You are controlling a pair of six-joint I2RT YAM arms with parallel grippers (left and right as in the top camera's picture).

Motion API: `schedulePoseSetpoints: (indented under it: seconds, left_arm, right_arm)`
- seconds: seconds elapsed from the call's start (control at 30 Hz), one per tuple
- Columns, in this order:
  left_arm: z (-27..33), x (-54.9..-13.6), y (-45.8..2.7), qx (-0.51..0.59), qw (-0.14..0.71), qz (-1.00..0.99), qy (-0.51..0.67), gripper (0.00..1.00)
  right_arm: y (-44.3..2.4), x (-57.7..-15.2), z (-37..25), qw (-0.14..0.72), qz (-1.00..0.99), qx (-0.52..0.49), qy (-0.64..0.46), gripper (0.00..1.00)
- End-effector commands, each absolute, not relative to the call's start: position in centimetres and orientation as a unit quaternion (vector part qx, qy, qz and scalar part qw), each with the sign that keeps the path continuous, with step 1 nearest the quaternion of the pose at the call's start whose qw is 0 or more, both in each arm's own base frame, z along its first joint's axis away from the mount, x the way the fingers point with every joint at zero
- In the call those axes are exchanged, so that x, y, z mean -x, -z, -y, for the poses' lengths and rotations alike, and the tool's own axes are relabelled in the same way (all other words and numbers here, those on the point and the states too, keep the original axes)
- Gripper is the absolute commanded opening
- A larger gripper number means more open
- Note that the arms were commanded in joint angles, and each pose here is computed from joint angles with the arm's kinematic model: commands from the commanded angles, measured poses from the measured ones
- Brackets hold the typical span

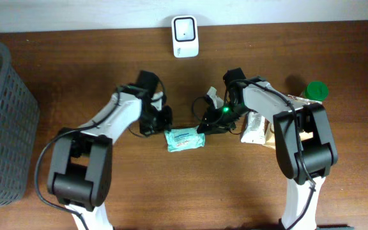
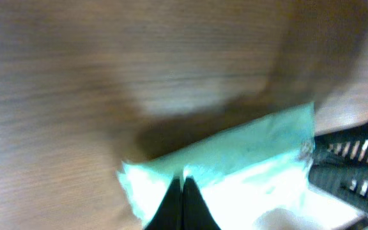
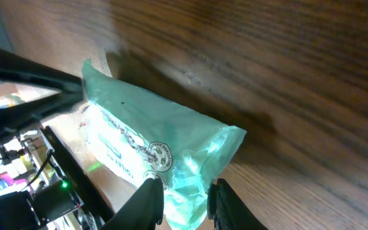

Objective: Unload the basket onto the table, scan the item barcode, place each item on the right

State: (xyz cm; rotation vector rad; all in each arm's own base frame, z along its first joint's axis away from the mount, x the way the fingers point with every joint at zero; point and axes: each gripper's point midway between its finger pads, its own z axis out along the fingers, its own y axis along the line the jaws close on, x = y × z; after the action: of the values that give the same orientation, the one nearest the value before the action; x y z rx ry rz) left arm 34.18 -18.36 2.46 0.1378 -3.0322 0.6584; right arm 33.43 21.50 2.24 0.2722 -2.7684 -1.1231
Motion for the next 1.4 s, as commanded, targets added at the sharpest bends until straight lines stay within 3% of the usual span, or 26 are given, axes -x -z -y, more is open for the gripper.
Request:
schedulePoseSetpoints:
  seconds: [0.0,0.07,0.17,0.37,0.5,0.6,0.7,0.73,0.83,0.9,0.93,0.97,1.03,1.1,1.13,1.17,1.27,1.3,1.37]
  left_arm:
    - [15.3,-38.1,-10.4,-0.014,-0.063,0.974,-0.219,0.0]
    - [16.1,-35.5,-10.6,-0.001,-0.029,0.976,-0.214,0.0]
    - [19.8,-32.0,-6.8,0.026,0.01,0.967,-0.254,0.0]
    - [19.1,-29.8,-0.8,-0.02,0.022,0.967,-0.252,0.0]
    - [18.7,-28.9,1.2,-0.033,0.046,0.97,-0.238,0.0]
    - [18.5,-28.3,2.6,-0.043,0.067,0.97,-0.231,0.0]
    - [18.5,-28.2,2.8,-0.046,0.072,0.97,-0.229,0.0]
    - [18.5,-28.2,2.8,-0.046,0.072,0.97,-0.229,0.0]
    - [18.5,-28.2,2.8,-0.046,0.072,0.97,-0.229,0.0]
    - [18.4,-28.2,2.8,-0.045,0.071,0.97,-0.229,0.01]
    - [18.3,-28.3,2.8,-0.047,0.071,0.97,-0.229,0.17]
    - [17.6,-29.1,2.4,-0.061,0.069,0.969,-0.228,0.42]
    - [14.7,-32.2,-0.7,-0.068,0.05,0.972,-0.221,0.46]
    - [10.0,-36.7,-6.6,-0.075,-0.014,0.979,-0.189,0.5]
    - [7.5,-38.5,-9.2,-0.102,-0.05,0.975,-0.193,0.66]
    - [6.2,-39.0,-9.6,-0.116,-0.06,0.973,-0.193,0.71]
    - [1.5,-39.4,-9.1,-0.162,-0.071,0.973,-0.15,0.88]
    - [0.1,-39.3,-8.8,-0.169,-0.076,0.976,-0.112,0.99]
    - [-0.5,-39.3,-8.7,-0.171,-0.077,0.978,-0.094,0.99]
  right_arm:
    - [-1.9,-33.0,-21.9,0.085,0.917,-0.083,0.381,0.25]
    - [-1.8,-32.9,-21.9,0.086,0.917,-0.083,0.381,0.3]
    - [-1.9,-32.7,-21.8,0.092,0.917,-0.08,0.38,0.29]
    - [-1.8,-31.7,-23.3,0.099,0.915,-0.102,0.378,0.31]
    - [-1.6,-31.7,-23.3,0.098,0.915,-0.103,0.378,0.36]
    - [-0.3,-30.6,-24.3,0.099,0.899,-0.086,0.417,0.48]
    - [1.0,-29.1,-25.3,0.098,0.887,-0.086,0.443,0.48]
    - [1.2,-29.1,-25.5,0.092,0.886,-0.093,0.444,0.47]
    - [0.6,-29.7,-26.1,0.076,0.876,-0.104,0.464,0.17]
    - [0.5,-29.8,-26.2,0.073,0.876,-0.106,0.466,0.13]
    - [0.0,-30.0,-26.3,0.071,0.873,-0.107,0.471,0.12]
    - [-1.3,-30.8,-26.3,0.057,0.872,-0.11,0.474,0.11]
    - [-4.9,-32.7,-25.4,0.012,0.884,-0.12,0.452,0.07]
    - [-10.5,-34.6,-22.8,-0.072,0.924,-0.139,0.35,0.04]
    - [-13.4,-35.4,-21.5,-0.122,0.939,-0.146,0.287,0.04]
    - [-14.5,-35.9,-20.7,-0.15,0.947,-0.149,0.242,0.04]
    - [-17.9,-38.5,-15.3,-0.301,0.92,-0.157,-0.196,0.04]
    - [-16.7,-38.5,-16.9,-0.307,0.898,-0.184,-0.256,0.04]
    - [-14.8,-39.1,-16.7,-0.306,0.839,-0.208,-0.399,0.04]
